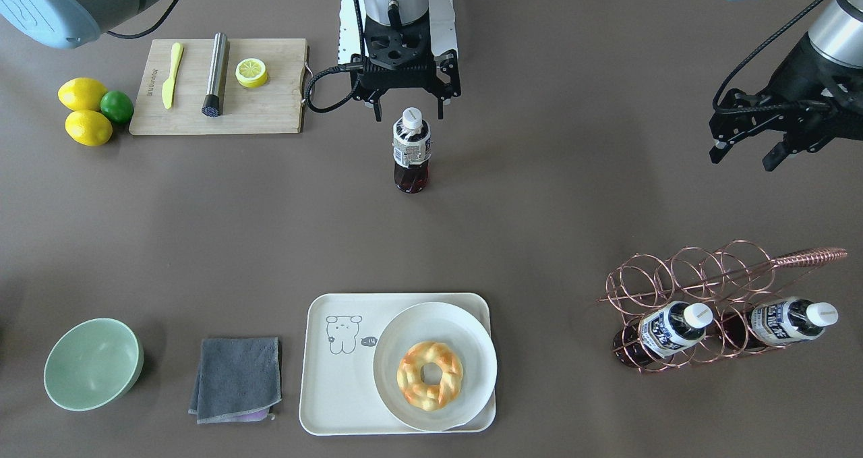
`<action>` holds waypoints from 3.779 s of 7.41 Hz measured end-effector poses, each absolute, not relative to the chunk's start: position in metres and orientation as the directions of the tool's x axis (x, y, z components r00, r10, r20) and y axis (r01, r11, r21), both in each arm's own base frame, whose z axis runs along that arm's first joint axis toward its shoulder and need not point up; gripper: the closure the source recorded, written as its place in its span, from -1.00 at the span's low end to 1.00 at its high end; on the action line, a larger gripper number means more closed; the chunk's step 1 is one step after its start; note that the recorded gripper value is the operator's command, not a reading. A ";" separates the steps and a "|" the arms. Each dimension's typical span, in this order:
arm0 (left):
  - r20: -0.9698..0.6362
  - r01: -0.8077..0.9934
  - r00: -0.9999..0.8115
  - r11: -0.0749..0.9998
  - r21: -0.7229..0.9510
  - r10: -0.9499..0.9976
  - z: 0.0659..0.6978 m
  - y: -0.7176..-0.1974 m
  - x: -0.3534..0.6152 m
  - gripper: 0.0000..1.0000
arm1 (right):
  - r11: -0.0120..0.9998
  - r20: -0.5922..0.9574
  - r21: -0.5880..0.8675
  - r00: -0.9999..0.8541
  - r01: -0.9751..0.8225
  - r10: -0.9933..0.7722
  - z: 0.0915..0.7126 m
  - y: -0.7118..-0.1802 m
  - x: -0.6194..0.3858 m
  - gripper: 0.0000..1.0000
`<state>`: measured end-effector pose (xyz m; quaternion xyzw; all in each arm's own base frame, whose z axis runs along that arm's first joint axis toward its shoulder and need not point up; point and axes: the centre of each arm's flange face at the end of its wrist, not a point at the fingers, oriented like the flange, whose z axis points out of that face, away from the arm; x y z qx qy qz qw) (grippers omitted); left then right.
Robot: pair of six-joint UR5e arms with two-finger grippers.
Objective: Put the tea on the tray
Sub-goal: 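Withdraw the left gripper toward the rack while the right gripper reaches for the bottle, then grasp the tea bottle with the right gripper and lift it, then lower the tea bottle onto the tray beside the plate and release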
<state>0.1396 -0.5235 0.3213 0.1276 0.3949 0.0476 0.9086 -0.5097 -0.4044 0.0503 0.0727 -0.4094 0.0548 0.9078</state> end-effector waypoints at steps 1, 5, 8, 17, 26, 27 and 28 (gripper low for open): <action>-0.705 0.015 0.684 0.963 0.269 0.186 0.321 -0.523 0.139 -0.58 | 0.984 0.741 0.088 0.670 -0.153 0.038 0.056 -0.404 -0.516 -0.31; -0.705 0.015 0.684 0.963 0.268 0.185 0.322 -0.524 0.140 -0.59 | 0.985 0.716 0.113 0.698 -0.133 0.012 0.066 -0.392 -0.537 1.00; -0.705 0.015 0.685 0.964 0.266 0.184 0.323 -0.524 0.140 -0.59 | 0.980 0.713 0.146 0.701 -0.133 -0.011 0.062 -0.413 -0.520 1.00; -0.743 0.101 0.653 0.956 0.275 0.145 0.377 -0.482 0.066 -0.60 | 0.984 0.687 0.153 0.725 -0.089 -0.041 0.130 -0.702 -0.405 1.00; -0.737 0.104 0.657 0.948 0.300 0.161 0.402 -0.459 0.012 -0.64 | 0.982 0.692 0.170 0.719 -0.080 -0.061 0.149 -0.726 -0.439 -1.00; -0.737 0.104 0.656 0.948 0.300 0.162 0.402 -0.459 0.012 -0.65 | 0.982 0.693 0.174 0.718 -0.079 -0.065 0.148 -0.726 -0.440 -1.00; -0.738 0.104 0.655 0.949 0.299 0.161 0.402 -0.459 0.012 -0.65 | 0.981 0.694 0.178 0.716 -0.079 -0.068 0.146 -0.725 -0.439 -1.00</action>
